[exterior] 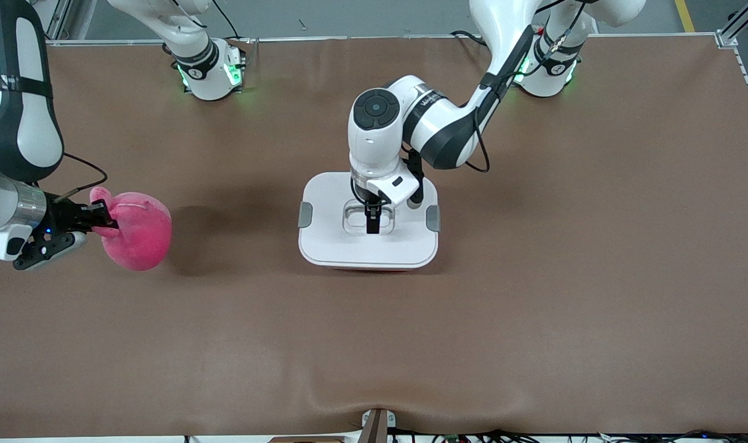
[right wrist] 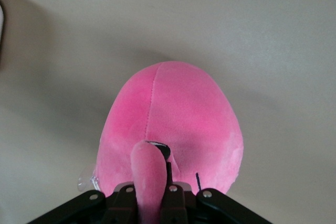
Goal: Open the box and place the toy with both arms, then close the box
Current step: 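Grasp the clear lid handle with the left gripper and lift the plush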
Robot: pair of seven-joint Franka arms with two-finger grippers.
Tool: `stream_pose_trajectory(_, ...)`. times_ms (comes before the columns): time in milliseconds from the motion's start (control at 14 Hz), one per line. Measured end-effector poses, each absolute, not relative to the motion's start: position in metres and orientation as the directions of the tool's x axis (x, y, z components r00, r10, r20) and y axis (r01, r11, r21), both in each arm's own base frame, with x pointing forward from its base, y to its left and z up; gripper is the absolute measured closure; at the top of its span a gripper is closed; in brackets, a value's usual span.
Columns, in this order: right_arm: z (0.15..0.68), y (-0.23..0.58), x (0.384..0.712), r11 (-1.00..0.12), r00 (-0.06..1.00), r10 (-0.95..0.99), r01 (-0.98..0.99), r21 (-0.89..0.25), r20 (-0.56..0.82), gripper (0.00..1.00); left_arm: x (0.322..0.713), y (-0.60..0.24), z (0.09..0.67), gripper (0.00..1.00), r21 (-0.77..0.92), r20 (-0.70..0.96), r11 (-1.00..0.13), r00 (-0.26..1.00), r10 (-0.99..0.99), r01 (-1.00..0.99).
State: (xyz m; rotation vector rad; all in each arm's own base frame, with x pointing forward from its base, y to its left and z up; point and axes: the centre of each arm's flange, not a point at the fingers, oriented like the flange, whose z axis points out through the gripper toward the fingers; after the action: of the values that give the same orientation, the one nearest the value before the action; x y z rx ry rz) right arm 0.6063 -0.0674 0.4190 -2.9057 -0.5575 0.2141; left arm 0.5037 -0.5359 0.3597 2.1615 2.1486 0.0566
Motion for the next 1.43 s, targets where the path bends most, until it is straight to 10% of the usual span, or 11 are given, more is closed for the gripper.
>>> stream_pose_trajectory(570, 0.457, -0.021, 0.616, -0.959, 0.974, 0.185, 0.15, -0.241, -0.13, 0.88, 0.489, -0.551, 0.342, 0.05, 0.118, 0.009, -0.016, 0.015, 1.0, 0.993)
stream_pose_trajectory(1425, 0.48, 0.018, 0.618, -0.967, 0.983, 0.088, 0.045, -0.25, -0.162, 0.88, 0.494, -0.549, 0.348, 0.6, 0.131, 0.006, -0.012, 0.011, 1.0, 0.991)
